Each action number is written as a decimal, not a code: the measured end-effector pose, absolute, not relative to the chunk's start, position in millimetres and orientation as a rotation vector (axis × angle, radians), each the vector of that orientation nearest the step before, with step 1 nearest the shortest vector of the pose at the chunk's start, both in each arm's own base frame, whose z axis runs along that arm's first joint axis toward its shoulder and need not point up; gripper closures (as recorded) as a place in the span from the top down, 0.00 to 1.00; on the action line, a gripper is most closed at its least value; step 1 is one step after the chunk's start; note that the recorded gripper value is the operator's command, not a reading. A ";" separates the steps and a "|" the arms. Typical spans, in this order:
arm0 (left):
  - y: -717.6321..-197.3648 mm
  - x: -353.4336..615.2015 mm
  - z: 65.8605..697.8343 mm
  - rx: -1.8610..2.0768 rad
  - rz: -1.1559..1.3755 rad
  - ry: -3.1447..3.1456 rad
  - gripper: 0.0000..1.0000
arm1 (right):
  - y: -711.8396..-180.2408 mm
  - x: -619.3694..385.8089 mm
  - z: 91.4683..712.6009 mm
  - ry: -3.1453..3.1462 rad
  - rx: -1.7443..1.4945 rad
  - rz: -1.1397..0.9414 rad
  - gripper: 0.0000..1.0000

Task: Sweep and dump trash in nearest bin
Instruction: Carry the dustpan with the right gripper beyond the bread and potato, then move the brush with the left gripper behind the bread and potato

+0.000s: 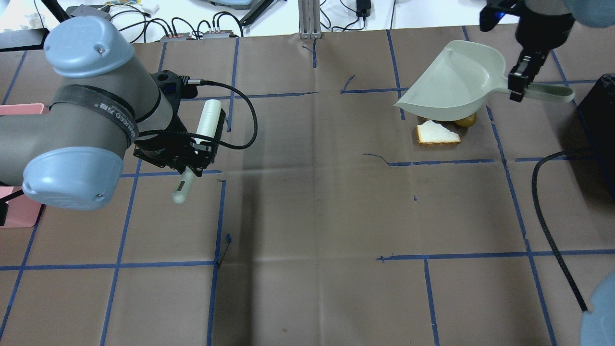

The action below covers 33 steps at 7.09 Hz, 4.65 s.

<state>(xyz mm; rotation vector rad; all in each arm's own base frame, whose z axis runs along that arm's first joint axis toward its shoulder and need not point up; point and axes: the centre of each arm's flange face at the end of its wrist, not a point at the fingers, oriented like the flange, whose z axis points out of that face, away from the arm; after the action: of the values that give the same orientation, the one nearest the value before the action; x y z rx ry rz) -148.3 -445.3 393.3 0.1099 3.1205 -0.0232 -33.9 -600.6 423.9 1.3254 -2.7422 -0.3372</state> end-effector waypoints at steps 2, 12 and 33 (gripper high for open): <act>-445.1 -148.3 393.2 0.105 -0.021 3.121 0.01 | -601.5 -113.4 423.5 -2.625 1.546 -0.303 0.03; -442.2 -214.1 357.2 -0.075 0.087 3.128 0.00 | -697.4 -253.0 315.1 -1.955 2.157 -0.223 0.00; -511.2 -653.2 228.2 0.057 -0.084 3.111 0.00 | -687.0 -224.5 254.8 -2.107 2.129 -0.205 0.00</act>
<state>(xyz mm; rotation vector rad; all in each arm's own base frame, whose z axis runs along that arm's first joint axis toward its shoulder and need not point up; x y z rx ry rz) -653.2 -511.2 228.2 0.0573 3.1108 -0.0836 -224.5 -687.0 254.8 2.1292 -2.1065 -0.2048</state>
